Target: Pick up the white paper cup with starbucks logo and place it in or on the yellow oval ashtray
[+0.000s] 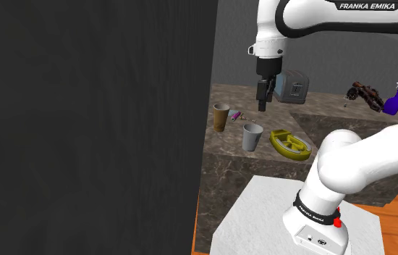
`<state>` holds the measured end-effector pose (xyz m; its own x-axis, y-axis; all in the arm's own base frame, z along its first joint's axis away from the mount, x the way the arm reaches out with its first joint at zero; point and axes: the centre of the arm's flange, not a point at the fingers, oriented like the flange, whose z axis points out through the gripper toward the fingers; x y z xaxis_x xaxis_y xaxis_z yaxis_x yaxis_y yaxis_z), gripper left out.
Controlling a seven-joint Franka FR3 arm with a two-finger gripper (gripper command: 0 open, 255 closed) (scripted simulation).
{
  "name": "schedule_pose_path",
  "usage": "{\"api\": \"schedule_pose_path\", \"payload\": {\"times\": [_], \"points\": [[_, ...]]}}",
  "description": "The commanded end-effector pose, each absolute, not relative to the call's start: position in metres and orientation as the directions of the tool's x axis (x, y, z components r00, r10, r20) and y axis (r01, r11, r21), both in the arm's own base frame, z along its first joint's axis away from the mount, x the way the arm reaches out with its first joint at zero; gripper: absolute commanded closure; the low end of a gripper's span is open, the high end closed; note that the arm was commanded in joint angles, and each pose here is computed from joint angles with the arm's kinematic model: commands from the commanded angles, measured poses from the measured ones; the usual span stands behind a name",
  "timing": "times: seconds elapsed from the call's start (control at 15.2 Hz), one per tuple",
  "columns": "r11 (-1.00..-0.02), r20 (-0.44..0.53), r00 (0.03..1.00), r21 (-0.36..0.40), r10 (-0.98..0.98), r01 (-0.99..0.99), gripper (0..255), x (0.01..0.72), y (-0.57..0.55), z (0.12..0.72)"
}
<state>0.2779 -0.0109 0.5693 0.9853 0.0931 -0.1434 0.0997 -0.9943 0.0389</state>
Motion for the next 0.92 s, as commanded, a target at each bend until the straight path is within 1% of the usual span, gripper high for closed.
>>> {"api": "schedule_pose_path", "payload": {"times": [0.0,0.86], "points": [[-0.994,-0.143,0.985,0.039,0.093,0.1,0,0.278,-0.011,0.569],[-0.994,-0.044,0.999,0.109,-0.011,-0.006,0,0.318,-0.087,0.431]]}}
